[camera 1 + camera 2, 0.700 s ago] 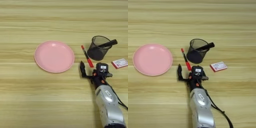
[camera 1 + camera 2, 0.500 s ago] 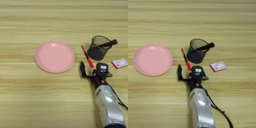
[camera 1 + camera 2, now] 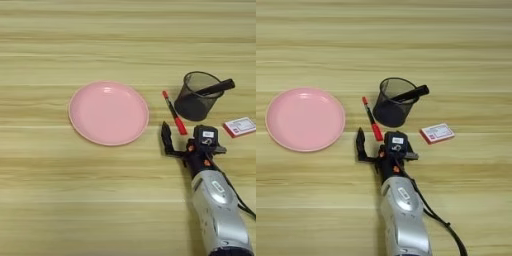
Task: Move the objects on the table
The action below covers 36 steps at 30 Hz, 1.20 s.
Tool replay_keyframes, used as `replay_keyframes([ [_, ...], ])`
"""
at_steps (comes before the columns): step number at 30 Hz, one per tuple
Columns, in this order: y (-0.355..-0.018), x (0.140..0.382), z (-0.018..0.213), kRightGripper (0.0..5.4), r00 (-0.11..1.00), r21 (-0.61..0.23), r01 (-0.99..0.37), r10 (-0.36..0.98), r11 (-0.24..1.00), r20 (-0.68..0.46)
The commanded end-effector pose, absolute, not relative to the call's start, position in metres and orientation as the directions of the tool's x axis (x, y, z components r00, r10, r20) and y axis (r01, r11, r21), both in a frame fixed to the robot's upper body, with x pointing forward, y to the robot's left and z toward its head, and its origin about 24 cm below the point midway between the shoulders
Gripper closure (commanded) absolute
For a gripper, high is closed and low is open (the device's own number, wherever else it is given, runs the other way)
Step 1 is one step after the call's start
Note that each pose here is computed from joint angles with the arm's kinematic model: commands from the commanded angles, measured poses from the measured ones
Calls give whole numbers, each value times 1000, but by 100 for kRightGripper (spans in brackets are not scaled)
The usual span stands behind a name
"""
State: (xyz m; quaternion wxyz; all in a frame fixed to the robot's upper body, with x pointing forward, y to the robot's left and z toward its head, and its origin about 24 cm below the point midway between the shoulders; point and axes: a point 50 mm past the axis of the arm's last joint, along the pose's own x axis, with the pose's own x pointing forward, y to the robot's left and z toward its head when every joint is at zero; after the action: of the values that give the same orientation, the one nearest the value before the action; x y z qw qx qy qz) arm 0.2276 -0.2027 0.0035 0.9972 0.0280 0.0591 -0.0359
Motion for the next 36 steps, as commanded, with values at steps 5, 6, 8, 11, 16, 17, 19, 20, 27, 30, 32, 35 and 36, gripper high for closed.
replay_keyframes([
  [5,-209,237,30,6,997,-31,71,-72,997,-38],
  [6,-210,236,30,6,996,-37,72,-74,997,-45],
  [8,-210,236,31,6,996,-47,69,-72,997,-59],
  [11,-211,235,31,6,994,-61,65,-70,996,-79],
  [16,-213,234,29,6,990,-73,52,-61,996,-130],
  [17,-213,234,28,6,989,-70,48,-57,996,-137],
  [19,-212,234,26,6,985,-28,34,-38,999,-165],
  [20,-212,233,25,6,985,-24,30,-34,999,-171],
  [27,-211,233,19,6,975,14,15,-11,1000,-223],
  [30,-211,233,17,6,972,32,14,-6,999,-235],
  [32,-210,233,16,6,971,41,11,-1,999,-239],
  [35,-212,234,14,6,969,36,18,-9,999,-246],
  [36,-213,234,14,6,969,35,20,-10,999,-248],
])
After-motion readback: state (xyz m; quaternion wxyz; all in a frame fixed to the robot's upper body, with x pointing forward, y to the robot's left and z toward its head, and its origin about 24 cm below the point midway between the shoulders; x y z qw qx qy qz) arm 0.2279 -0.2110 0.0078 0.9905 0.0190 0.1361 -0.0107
